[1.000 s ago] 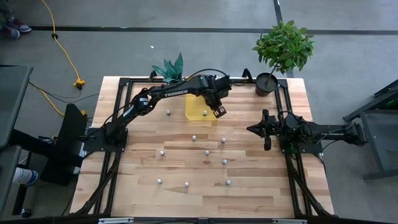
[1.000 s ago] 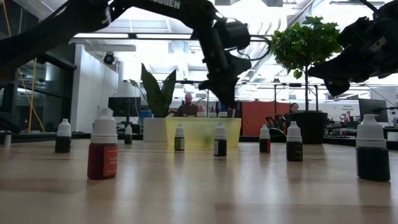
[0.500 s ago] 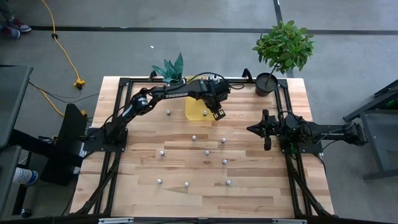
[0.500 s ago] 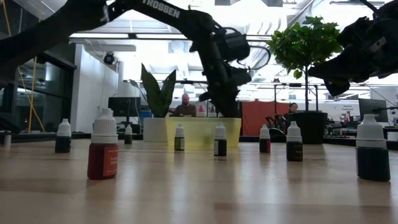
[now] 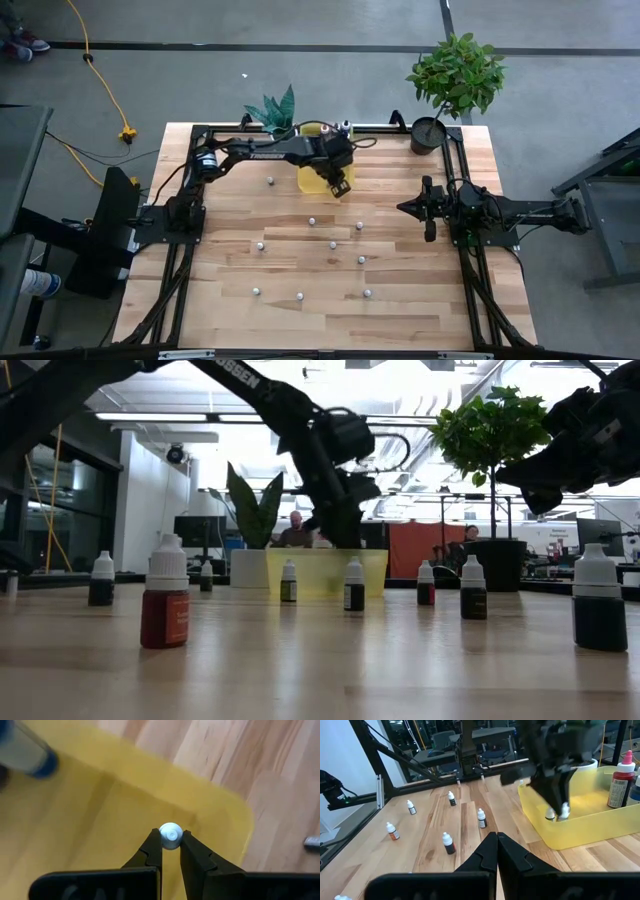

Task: Pick & Place food coloring
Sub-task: Put the top small purple food coloring bottle into the yellow bin

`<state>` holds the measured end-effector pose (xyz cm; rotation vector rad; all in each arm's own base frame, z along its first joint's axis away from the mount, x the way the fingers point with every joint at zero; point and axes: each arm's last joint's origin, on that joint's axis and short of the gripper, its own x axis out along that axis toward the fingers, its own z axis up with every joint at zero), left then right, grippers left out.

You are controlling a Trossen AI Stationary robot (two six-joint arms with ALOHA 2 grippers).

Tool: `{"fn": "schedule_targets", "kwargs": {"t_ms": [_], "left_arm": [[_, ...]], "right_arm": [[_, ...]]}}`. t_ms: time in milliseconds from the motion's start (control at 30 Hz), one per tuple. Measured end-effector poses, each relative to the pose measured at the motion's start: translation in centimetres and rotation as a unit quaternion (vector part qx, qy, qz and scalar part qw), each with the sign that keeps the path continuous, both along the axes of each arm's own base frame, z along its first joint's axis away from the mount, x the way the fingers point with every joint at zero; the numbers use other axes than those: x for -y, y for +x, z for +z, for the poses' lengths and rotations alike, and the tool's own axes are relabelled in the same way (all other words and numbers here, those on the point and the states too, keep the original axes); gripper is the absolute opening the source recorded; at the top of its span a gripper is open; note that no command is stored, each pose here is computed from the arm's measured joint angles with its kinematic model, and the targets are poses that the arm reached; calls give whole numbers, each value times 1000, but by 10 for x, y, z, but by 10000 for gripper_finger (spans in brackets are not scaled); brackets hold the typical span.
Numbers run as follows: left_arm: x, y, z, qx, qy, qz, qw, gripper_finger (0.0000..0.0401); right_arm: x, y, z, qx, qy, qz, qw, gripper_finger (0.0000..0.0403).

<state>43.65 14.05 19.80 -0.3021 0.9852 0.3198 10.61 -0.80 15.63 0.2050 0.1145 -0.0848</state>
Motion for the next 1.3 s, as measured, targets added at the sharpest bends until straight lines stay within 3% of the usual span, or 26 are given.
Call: {"fn": "schedule_targets", "kwargs": {"t_ms": [267,600,1300], "left_arm": [[-1,1,-6,19,15,-13,1000,24],[0,2,-10,19,56,-78,995,24],[-3,3,-21,20,58,-124,990,24]], "right_arm": [[0,0,0,0,0,0,1000,0],[0,0,0,0,0,0,1000,0],[0,0,0,0,0,0,1000,0]]}}
